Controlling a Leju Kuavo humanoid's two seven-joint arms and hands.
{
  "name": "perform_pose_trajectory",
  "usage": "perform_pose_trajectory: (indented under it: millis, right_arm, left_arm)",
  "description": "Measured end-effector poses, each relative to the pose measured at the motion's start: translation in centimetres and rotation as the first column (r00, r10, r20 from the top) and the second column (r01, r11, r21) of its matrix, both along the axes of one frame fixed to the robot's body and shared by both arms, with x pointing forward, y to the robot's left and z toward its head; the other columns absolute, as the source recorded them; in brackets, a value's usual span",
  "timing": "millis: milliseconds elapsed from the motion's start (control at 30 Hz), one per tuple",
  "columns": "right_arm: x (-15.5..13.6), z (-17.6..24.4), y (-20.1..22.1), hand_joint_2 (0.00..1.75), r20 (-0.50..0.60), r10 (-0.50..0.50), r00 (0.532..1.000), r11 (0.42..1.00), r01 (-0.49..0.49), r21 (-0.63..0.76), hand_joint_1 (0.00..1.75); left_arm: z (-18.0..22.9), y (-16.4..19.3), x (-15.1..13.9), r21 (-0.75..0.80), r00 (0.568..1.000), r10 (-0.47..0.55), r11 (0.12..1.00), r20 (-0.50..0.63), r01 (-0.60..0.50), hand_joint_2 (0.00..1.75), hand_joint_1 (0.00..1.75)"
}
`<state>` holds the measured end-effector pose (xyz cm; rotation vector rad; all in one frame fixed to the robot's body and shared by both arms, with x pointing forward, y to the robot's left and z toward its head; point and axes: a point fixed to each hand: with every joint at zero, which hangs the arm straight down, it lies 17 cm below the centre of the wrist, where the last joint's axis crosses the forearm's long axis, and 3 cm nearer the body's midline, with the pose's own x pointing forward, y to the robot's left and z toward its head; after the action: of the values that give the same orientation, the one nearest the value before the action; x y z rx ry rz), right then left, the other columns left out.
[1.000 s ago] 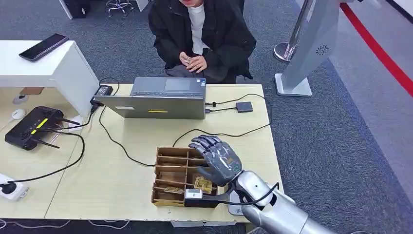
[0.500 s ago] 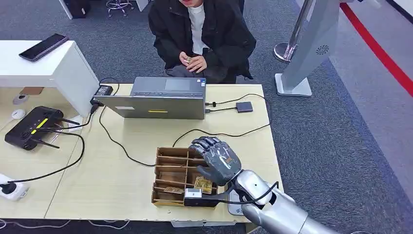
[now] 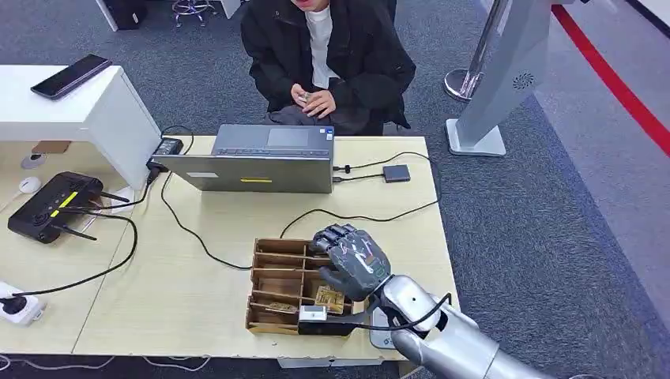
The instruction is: Pass the card to the sensor for recognition and then transmit it.
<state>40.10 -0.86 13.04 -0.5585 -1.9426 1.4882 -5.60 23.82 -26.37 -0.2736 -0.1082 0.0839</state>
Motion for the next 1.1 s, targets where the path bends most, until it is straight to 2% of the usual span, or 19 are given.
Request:
perform_pose_trajectory:
  millis: [100, 133, 400, 567, 667, 800, 967, 1100]
  right_arm:
    - [0.01, 0.02, 0.01, 1.75, 0.001, 0.0, 1.0, 1.0, 0.0, 0.0, 0.98]
    - [0.01, 0.02, 0.01, 1.75, 0.0, 0.0, 1.0, 1.0, 0.0, 0.0, 1.17]
    - [0.14, 0.02, -0.02, 1.75, 0.001, 0.0, 1.0, 1.0, 0.0, -0.004, 1.17]
    - [0.16, 0.05, -0.02, 1.75, 0.002, 0.0, 1.0, 1.0, 0.0, -0.004, 1.47]
    - [0.16, 0.04, -0.02, 1.75, 0.002, 0.0, 1.0, 1.0, 0.0, -0.004, 1.57]
    - [0.24, 0.02, -0.06, 1.75, 0.002, -0.001, 1.0, 1.0, 0.001, -0.006, 1.61]
    - [0.33, 0.1, -0.1, 1.75, 0.004, -0.003, 1.0, 1.0, 0.003, -0.003, 1.75]
    - [0.33, 0.68, -0.14, 1.75, 0.031, -0.005, 1.0, 1.0, 0.005, 0.014, 1.75]
  left_arm:
    - [0.0, 0.03, 0.05, 0.001, 1.0, 0.006, 1.0, 0.0, -0.006, 0.0, 0.0]
    - [-0.01, 0.03, 0.06, 0.001, 1.0, 0.006, 1.0, 0.0, -0.006, 0.0, 0.0]
    - [0.0, 0.01, 0.07, 0.001, 1.0, 0.008, 1.0, 0.0, -0.008, 0.0, 0.0]
    - [-0.01, 0.02, 0.09, 0.001, 1.0, 0.011, 1.0, 0.0, -0.011, 0.0, 0.0]
    - [-0.01, 0.02, 0.09, 0.001, 1.0, 0.011, 1.0, 0.0, -0.011, 0.0, 0.0]
    - [-0.01, 0.03, 0.09, 0.001, 1.0, 0.011, 1.0, 0.0, -0.011, 0.0, 0.0]
    - [0.0, -0.01, 0.01, 0.0, 1.0, 0.003, 1.0, 0.0, -0.003, 0.0, 0.0]
    - [0.01, -0.04, -0.08, -0.001, 1.0, -0.006, 1.0, 0.0, 0.006, 0.0, 0.0]
